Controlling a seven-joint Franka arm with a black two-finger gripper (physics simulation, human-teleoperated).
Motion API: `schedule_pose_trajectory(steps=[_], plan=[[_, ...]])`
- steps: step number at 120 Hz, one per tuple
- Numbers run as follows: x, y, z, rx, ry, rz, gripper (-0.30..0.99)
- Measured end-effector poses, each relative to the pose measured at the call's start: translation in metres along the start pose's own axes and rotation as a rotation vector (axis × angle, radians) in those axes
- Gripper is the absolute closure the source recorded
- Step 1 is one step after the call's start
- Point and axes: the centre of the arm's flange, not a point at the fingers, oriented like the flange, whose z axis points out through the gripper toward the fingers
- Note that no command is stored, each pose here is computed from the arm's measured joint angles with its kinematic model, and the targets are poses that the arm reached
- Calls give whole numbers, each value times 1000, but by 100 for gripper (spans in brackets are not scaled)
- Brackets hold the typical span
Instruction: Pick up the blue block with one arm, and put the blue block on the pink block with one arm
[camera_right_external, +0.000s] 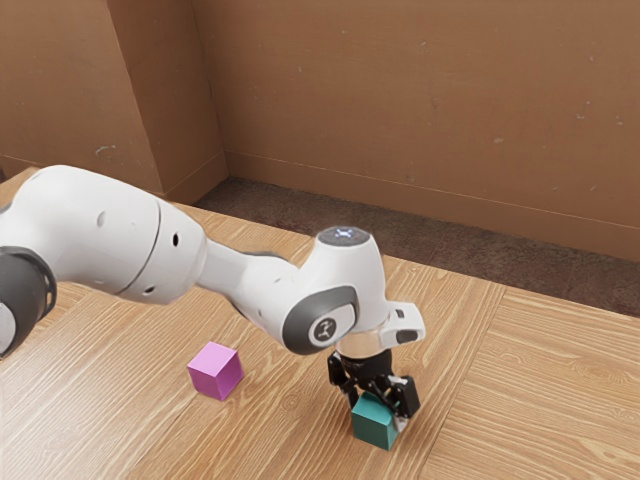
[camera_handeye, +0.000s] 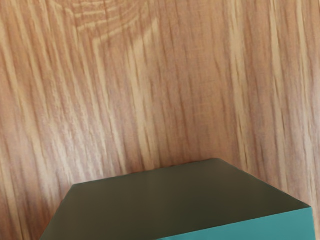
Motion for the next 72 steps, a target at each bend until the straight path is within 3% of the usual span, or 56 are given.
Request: schedule_pose_trajectory(steps=[41,55,72], plan=[[-2,-1,9,8,-12,22,0],[-2,0,9,13,-11,30,17],[-1,0,5,19,-3,37,21]])
